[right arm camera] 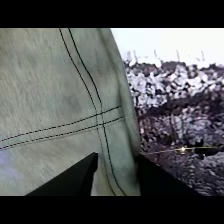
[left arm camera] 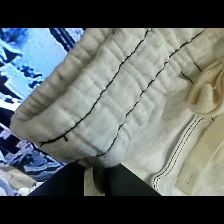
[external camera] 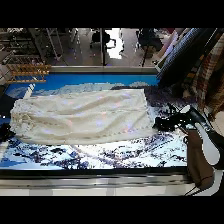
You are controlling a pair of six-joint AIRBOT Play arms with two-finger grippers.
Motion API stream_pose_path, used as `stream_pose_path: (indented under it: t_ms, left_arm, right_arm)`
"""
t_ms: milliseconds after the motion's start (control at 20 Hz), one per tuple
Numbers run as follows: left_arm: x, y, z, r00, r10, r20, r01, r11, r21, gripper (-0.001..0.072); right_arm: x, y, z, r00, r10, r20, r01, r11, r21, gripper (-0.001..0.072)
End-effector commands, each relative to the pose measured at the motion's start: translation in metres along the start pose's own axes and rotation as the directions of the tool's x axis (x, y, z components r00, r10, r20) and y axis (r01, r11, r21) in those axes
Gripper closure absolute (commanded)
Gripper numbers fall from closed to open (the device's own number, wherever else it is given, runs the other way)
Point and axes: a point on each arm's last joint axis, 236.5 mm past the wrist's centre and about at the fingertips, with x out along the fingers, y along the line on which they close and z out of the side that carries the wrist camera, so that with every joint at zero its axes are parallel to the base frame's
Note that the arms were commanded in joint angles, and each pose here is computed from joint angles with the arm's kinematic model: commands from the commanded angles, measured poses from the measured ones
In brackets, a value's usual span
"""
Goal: Fold the clothes and pants, and hang the long-sleeved shirts on hangers.
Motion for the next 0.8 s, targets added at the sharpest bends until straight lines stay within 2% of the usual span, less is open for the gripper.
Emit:
stream_pose_path:
  t_ms: [0,50,100,300,400,500,550,650,750]
  left_arm:
    - [-0.001,0.002,-0.003,1.000,0.004,-0.012,-0.004,1.000,0.003,0.0608]
    - [-0.004,0.002,-0.002,1.000,0.003,-0.006,-0.003,1.000,0.015,0.0665]
    - [-0.008,0.002,0.000,1.000,0.002,0.002,-0.002,0.999,0.032,0.0686]
    - [-0.021,-0.003,0.004,1.000,-0.002,0.028,0.001,0.999,0.045,0.0686]
    - [-0.021,-0.005,0.002,1.000,-0.009,0.020,0.009,0.999,0.042,0.0686]
    - [-0.021,-0.008,0.000,1.000,-0.020,0.010,0.020,0.999,0.037,0.0686]
    - [-0.021,-0.009,-0.001,1.000,-0.026,0.005,0.026,0.999,0.035,0.0687]
    - [-0.023,-0.021,-0.005,0.997,-0.078,-0.013,0.079,0.997,0.010,0.0687]
    - [-0.041,-0.046,0.001,0.986,-0.169,-0.017,0.169,0.986,0.001,0.0687]
  right_arm:
    - [-0.007,-0.007,-0.026,0.994,-0.030,-0.102,0.028,0.999,-0.020,0.0197]
    - [-0.014,-0.014,-0.030,0.993,-0.043,-0.112,0.042,0.999,-0.016,0.0197]
    - [-0.021,-0.018,-0.032,0.993,-0.042,-0.112,0.042,0.999,-0.002,0.0197]
    - [-0.019,-0.028,-0.047,0.991,-0.005,-0.137,0.015,0.998,0.066,0.0196]
    - [-0.003,-0.016,-0.041,0.995,0.062,-0.081,-0.054,0.994,0.093,0.0208]
    - [0.006,0.000,-0.017,0.992,0.121,0.041,-0.125,0.983,0.132,0.0315]
    - [0.006,0.007,-0.003,0.985,0.139,0.099,-0.152,0.978,0.142,0.0411]
    - [0.000,0.035,0.020,0.958,0.218,0.185,-0.246,0.958,0.145,0.0686]
    - [-0.020,0.062,0.034,0.935,0.286,0.207,-0.309,0.947,0.086,0.0684]
